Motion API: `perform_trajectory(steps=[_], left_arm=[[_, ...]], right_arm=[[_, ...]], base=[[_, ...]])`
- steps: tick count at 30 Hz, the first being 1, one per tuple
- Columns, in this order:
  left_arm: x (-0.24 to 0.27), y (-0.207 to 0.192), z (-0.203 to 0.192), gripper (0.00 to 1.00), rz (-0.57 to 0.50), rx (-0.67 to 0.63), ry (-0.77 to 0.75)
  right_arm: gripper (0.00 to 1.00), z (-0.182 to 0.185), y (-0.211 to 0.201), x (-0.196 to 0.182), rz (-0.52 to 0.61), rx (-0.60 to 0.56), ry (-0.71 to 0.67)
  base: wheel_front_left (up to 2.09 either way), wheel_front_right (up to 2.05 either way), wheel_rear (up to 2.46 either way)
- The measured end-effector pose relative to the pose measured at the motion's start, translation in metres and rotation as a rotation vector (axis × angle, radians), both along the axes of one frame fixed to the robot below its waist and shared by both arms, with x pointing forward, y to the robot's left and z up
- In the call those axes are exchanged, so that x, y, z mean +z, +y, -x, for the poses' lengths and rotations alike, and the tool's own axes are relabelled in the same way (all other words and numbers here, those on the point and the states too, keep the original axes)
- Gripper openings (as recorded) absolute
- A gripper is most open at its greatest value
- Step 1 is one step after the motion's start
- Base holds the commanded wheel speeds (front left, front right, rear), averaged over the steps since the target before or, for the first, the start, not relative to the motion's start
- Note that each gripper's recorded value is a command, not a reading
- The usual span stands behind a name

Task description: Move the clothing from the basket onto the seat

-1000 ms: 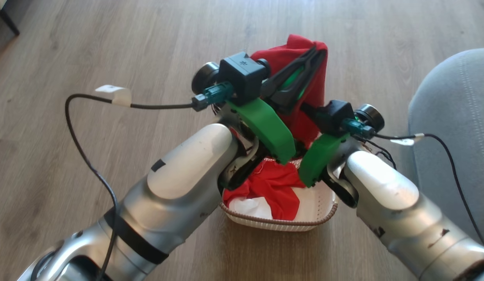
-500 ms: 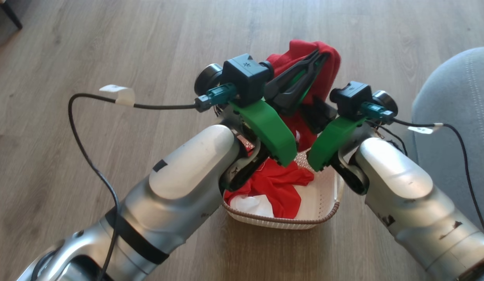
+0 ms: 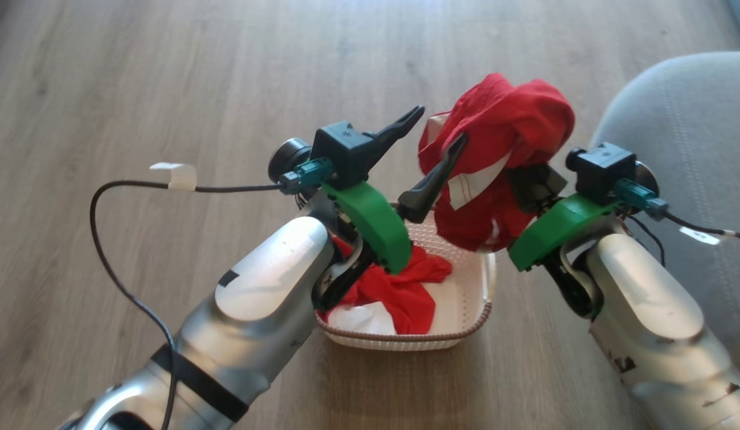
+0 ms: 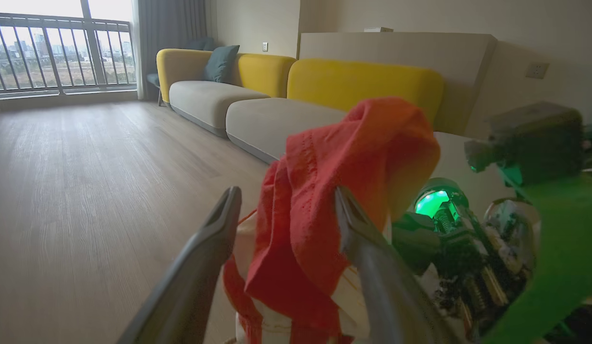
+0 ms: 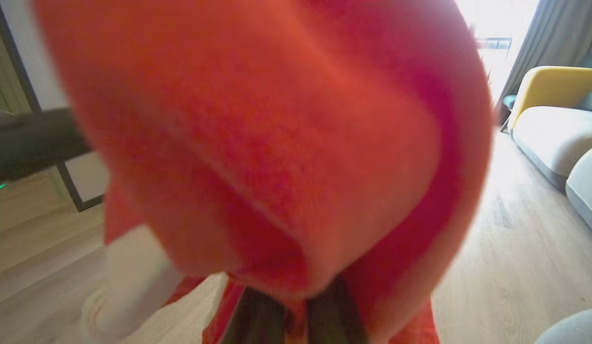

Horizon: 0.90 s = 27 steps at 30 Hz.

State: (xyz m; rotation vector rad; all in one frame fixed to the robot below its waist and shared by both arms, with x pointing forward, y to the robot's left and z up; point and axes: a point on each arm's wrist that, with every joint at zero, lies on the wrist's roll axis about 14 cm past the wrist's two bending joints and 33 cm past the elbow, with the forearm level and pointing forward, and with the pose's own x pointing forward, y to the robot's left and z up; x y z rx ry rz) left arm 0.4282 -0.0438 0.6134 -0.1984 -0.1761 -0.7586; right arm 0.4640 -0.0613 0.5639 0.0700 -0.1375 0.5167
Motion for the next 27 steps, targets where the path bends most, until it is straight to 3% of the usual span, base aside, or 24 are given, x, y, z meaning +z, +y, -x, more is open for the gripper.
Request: perform_trajectory(steps=[13, 27], left_arm=[[-0.043, -0.033, 0.004, 1.0, -0.043, -0.08, 0.067], [-0.057, -0.101, 0.037, 1.0, -0.007, -0.267, 0.096]], right_arm=[[0.0, 0.022, -0.091, 0.017, -0.041, -0.235, -0.05], [0.0, 0.084, -0.184, 0.018, -0.083, -0.509, -0.066]], base=[[0.0, 0.0, 0.0], [0.0, 0.0, 0.0]])
